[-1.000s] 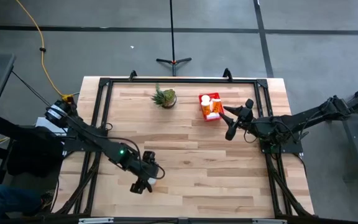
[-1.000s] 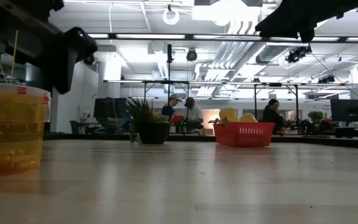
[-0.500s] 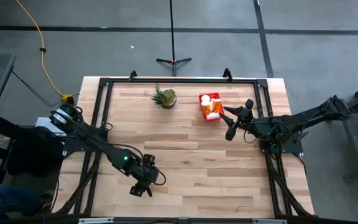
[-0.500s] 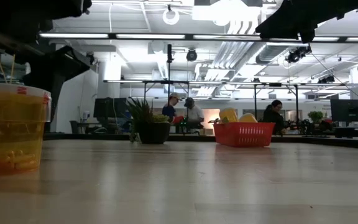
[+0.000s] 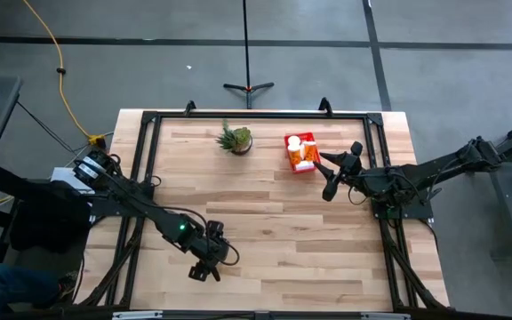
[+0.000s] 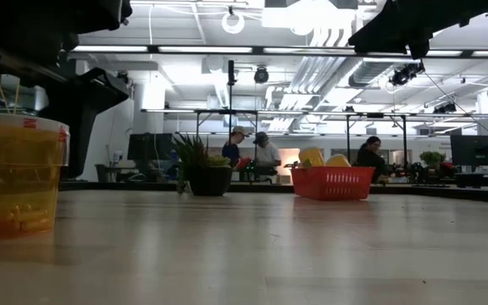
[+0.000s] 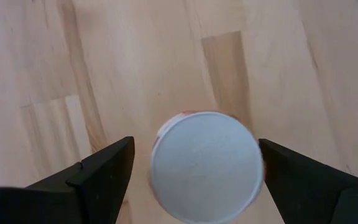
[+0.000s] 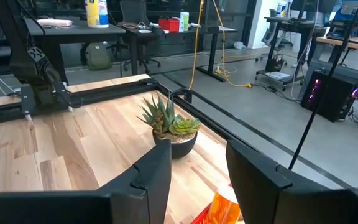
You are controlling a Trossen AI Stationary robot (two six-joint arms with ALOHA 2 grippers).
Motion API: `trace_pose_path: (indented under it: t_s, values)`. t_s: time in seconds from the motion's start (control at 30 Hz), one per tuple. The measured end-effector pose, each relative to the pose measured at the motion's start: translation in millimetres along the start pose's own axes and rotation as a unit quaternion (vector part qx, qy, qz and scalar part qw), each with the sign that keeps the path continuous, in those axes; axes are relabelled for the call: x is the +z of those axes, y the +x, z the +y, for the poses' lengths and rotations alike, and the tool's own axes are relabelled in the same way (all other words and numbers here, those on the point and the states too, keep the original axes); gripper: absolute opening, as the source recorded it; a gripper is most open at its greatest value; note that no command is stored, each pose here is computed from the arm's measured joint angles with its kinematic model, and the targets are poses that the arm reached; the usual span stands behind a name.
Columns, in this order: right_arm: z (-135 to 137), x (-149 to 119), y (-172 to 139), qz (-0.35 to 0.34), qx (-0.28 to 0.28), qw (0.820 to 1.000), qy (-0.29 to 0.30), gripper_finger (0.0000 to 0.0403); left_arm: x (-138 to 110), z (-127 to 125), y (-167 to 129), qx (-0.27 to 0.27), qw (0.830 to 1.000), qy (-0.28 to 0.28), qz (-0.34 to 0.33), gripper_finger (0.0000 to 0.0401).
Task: Pick and place pill bottles into a basket
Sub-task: Put the orange pill bottle into the bin
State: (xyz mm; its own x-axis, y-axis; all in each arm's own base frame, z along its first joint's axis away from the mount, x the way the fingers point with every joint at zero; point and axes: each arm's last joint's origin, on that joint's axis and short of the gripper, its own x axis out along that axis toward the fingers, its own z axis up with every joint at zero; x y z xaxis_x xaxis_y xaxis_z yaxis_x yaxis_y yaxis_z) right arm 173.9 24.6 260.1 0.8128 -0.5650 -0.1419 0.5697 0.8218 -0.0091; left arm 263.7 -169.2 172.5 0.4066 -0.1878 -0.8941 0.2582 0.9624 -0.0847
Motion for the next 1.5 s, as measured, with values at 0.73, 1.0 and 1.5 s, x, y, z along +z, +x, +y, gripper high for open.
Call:
trace_pose_path:
  t_s: [0.73,1.0,1.5]
  values:
    - [-0.1,-0.7,0.0,0.003,0.0,1.0,-0.002,0.0141,1.2,-0.1,0.0,0.003,1.0,-0.006,-0.007,0.0369]
    - [-0.1,-1.7,0.0,0.007,0.001,1.0,-0.007,0.014,1.2,0.2,0.0,0.007,1.0,-0.006,-0.008,0.0356]
    - [-0.1,-5.9,-0.1,0.025,0.013,0.999,-0.019,0.014,1.7,0.2,0.0,0.006,0.998,-0.059,-0.011,0.0246]
